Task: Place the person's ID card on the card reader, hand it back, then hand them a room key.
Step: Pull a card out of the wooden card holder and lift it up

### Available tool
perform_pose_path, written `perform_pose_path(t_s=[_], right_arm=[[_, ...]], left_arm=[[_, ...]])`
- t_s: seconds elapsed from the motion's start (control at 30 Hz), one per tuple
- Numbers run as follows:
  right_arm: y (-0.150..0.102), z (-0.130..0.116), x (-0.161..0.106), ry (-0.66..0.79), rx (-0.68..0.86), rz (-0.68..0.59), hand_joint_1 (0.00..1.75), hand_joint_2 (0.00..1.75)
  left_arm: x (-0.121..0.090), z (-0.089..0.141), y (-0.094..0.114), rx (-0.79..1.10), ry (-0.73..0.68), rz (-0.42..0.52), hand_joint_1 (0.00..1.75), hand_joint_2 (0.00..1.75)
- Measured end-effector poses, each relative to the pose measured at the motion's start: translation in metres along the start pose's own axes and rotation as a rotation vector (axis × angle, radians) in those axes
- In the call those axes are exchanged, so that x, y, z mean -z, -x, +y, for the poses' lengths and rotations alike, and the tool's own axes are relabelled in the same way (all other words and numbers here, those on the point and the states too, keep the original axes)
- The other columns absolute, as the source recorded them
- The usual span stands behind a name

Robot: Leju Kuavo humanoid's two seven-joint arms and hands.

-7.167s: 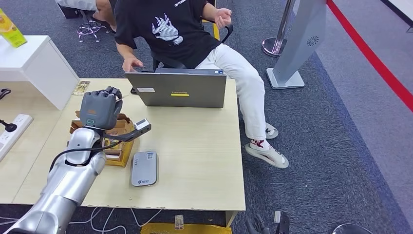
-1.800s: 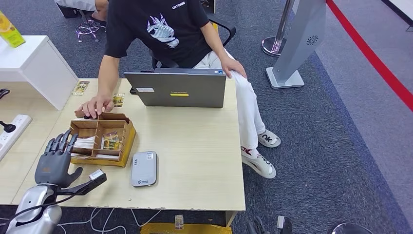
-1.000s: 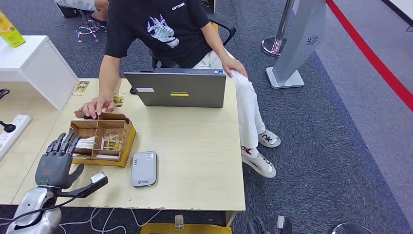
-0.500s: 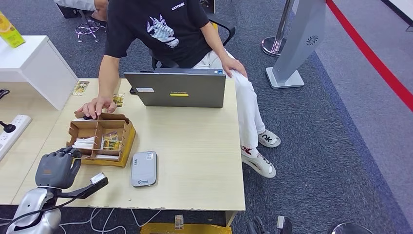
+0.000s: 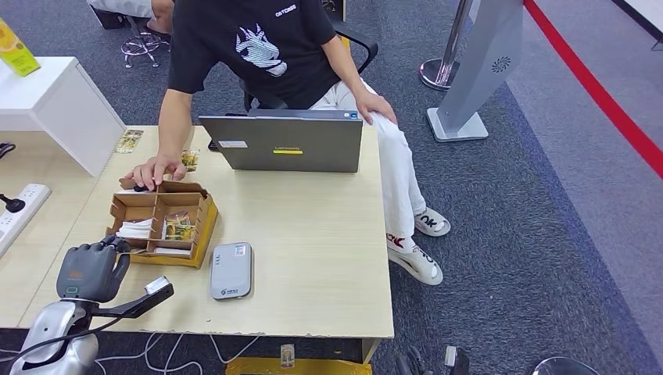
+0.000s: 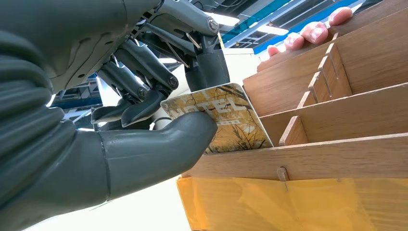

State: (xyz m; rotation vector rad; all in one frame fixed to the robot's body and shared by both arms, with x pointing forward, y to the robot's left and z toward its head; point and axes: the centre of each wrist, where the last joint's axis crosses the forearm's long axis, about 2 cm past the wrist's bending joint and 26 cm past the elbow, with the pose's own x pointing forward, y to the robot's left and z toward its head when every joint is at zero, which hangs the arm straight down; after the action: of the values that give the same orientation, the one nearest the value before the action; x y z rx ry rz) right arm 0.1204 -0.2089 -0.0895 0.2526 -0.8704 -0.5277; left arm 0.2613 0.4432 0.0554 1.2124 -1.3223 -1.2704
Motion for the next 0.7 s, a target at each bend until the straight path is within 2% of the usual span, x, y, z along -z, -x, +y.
perform_pose_path(t_s=[0.47,0.6,0.7], right_arm=[[0.000,0.000,0.000,-0.001,0.001,0.001,0.00,1.75],[0.000,0.000,0.000,-0.001,0.002,0.003,0.00,1.75],[0.000,0.000,0.000,-0.001,0.002,0.004,0.00,1.75]], left_arm=[[0.000,0.000,0.000,0.002,-0.010,-0.002,1.75,1.75],[0.001,0.009,-0.002,0.031,-0.158,-0.028,1.75,1.75],[0.012,0.030,-0.006,0.036,-0.282,-0.046,1.75,1.75]])
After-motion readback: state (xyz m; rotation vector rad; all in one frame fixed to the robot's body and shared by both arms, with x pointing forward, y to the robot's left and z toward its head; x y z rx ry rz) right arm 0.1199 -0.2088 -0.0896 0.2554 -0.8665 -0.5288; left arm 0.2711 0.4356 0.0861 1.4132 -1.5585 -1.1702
